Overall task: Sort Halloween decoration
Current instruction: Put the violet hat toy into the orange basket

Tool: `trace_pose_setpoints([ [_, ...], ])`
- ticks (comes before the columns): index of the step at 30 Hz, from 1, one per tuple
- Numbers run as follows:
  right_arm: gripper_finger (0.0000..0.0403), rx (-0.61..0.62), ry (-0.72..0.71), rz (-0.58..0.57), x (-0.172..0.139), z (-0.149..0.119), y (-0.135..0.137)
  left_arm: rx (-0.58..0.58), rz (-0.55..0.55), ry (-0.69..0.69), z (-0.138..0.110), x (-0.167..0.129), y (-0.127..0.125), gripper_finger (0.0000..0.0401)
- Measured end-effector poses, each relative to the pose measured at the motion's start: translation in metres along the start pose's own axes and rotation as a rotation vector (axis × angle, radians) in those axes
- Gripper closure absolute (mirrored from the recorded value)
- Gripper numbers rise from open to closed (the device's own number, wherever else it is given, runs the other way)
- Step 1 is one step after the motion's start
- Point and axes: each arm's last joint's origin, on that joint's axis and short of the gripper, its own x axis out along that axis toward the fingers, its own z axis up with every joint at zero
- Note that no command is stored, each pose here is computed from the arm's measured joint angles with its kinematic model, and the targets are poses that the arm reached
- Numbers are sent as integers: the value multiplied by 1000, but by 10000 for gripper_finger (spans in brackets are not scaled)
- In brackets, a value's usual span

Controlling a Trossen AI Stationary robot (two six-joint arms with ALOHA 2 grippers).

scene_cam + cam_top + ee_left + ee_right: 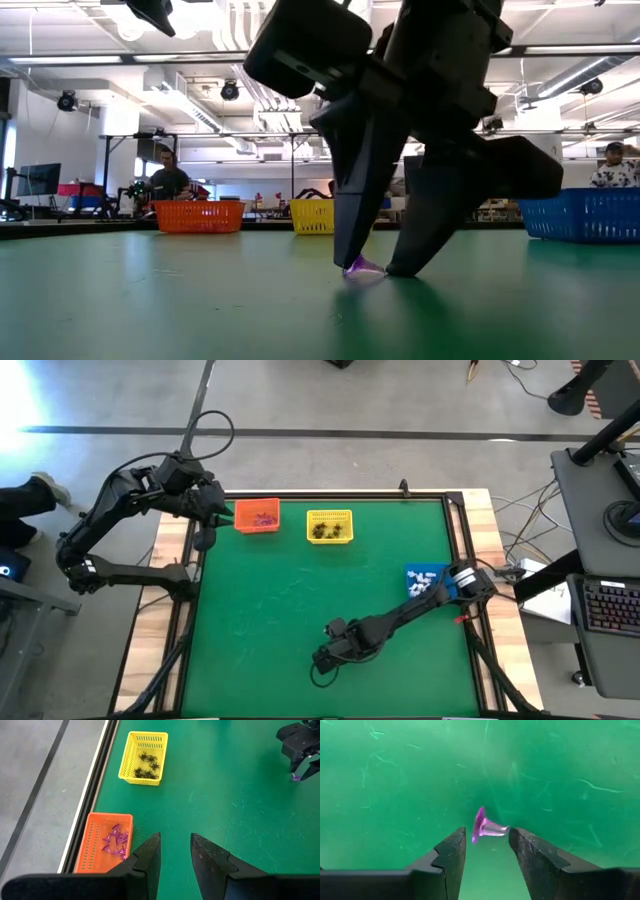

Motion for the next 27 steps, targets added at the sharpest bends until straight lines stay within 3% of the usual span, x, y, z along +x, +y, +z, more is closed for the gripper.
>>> trace_pose_setpoints([
  [16,242,52,-5,-58,12,15,4,1,1,-5,4,5,2,313],
  [27,289,88,-21,-66,12,28,2,2,4,-14,5,5,3,313],
])
